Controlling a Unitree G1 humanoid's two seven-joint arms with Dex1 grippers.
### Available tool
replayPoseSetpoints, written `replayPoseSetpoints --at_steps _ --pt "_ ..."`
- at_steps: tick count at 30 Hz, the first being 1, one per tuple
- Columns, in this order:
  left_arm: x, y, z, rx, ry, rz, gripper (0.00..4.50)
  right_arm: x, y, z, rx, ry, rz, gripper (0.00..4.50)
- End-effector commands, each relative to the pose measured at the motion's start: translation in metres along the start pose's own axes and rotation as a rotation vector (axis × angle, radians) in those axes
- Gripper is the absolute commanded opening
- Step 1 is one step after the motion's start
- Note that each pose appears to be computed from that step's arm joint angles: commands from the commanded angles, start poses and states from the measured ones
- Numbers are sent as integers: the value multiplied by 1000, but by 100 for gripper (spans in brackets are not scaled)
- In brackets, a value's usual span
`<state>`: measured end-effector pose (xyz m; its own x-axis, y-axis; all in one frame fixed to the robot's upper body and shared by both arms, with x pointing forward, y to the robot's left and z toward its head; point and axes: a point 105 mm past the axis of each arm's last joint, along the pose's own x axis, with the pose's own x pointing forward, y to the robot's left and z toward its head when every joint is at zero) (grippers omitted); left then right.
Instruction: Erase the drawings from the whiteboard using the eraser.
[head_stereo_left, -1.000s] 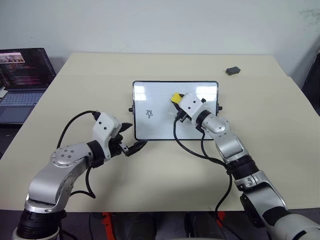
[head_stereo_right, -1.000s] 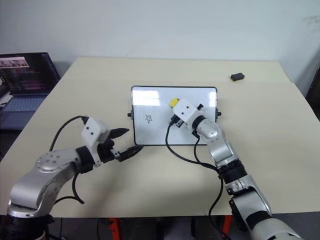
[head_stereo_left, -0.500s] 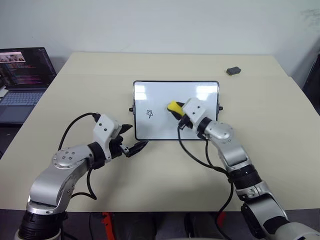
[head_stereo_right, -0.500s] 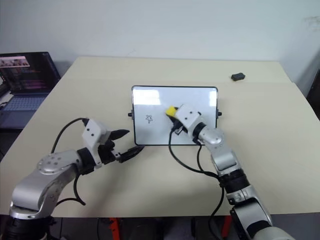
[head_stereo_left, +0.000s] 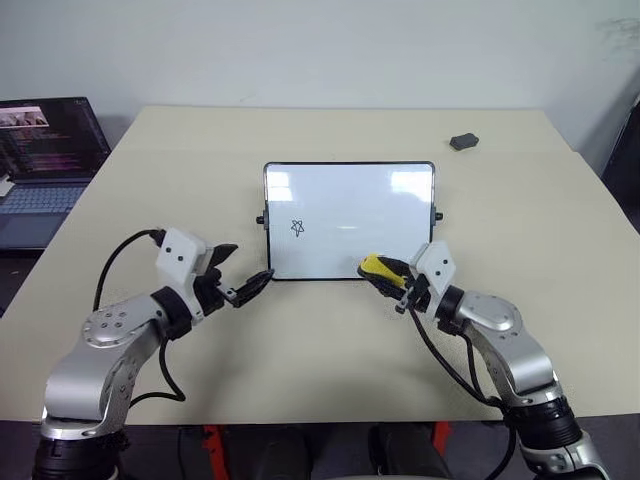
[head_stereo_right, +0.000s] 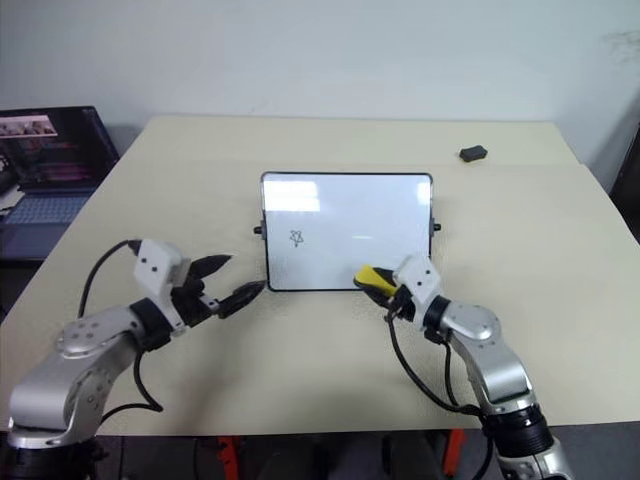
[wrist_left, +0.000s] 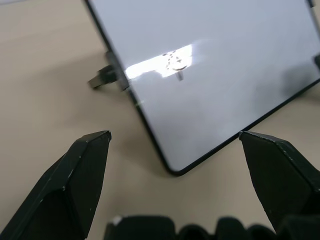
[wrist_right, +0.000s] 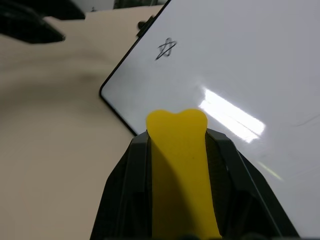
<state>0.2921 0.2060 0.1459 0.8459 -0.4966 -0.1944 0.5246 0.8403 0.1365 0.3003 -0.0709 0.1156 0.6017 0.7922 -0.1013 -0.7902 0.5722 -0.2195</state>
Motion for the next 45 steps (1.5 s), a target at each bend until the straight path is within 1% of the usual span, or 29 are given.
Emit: replayPoseSetpoints --at_steps 1,5,8,11,18,20,21,24,27,30,34,36,37,40,43,45 --pt "-5 5 14 47 -41 24 450 8 -2 22 -86 -79 -3 111" --pt "-8 6 13 39 -31 25 450 29 -10 48 -199 -165 -36 111" --pt "-12 9 11 31 -22 31 450 52 -19 64 -312 -202 -65 111" --pt "-15 11 9 30 -9 36 450 78 -26 81 -380 -222 -85 111" --pt "-16 9 12 41 -6 25 450 129 -35 102 -481 -212 -104 111" --pt "-15 7 12 44 -5 17 450 139 -34 100 -507 -191 -97 111" --pt "-15 6 12 45 -5 14 450 143 -31 93 -519 -161 -76 111" --pt "-13 3 12 46 -5 5 450 148 -20 64 -551 -61 8 111" --pt "-13 1 11 46 -6 0 450 145 -11 37 -557 19 88 111" --pt "-12 1 11 47 -6 -3 450 140 -5 17 -552 87 148 111" --pt "-11 2 12 49 -8 -8 450 134 1 3 -564 146 218 111" --pt "-11 2 12 50 -8 -12 450 135 0 10 -563 119 201 111" --pt "-10 2 11 50 -8 -13 450 137 -3 17 -562 92 172 111" --pt "-10 2 11 50 -7 -19 450 141 -22 50 -563 -15 31 111" --pt "-9 2 10 50 -7 -21 450 142 -33 66 -567 -64 -47 111" --pt "-9 1 9 49 -6 -23 450 142 -39 72 -573 -76 -83 111"
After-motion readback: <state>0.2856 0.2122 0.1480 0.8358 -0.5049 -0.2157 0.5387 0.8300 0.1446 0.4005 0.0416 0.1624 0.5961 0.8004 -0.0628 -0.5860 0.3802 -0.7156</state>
